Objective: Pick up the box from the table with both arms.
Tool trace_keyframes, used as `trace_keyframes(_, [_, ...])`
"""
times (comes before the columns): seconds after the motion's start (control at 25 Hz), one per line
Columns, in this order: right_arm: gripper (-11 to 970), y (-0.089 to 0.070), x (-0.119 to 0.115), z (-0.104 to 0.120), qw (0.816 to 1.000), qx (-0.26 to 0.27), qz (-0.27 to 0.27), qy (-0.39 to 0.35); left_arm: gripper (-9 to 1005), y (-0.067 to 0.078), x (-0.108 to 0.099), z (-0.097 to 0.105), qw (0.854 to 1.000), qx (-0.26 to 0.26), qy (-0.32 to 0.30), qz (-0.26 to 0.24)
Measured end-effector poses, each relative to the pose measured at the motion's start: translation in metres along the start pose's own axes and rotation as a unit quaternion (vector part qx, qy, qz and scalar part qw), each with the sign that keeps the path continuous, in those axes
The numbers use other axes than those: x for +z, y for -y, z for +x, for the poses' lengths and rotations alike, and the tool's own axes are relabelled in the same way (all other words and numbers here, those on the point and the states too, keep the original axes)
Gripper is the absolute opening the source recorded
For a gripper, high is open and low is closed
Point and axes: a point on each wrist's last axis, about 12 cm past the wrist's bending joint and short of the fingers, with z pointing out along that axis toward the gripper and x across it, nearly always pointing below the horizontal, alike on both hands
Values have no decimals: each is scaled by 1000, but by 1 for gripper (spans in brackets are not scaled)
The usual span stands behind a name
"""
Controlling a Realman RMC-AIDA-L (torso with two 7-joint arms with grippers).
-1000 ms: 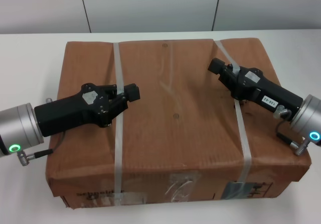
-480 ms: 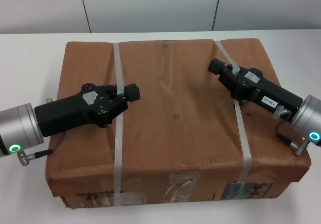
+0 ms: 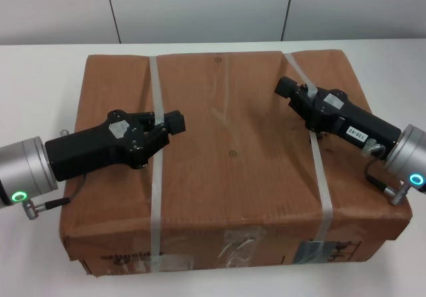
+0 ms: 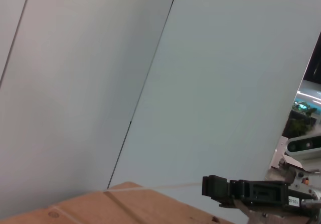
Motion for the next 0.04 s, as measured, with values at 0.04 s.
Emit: trace_keyframes(0.04, [42,0,0,0,1000,0,0,0,71,0,0,0,1000,0,0,0])
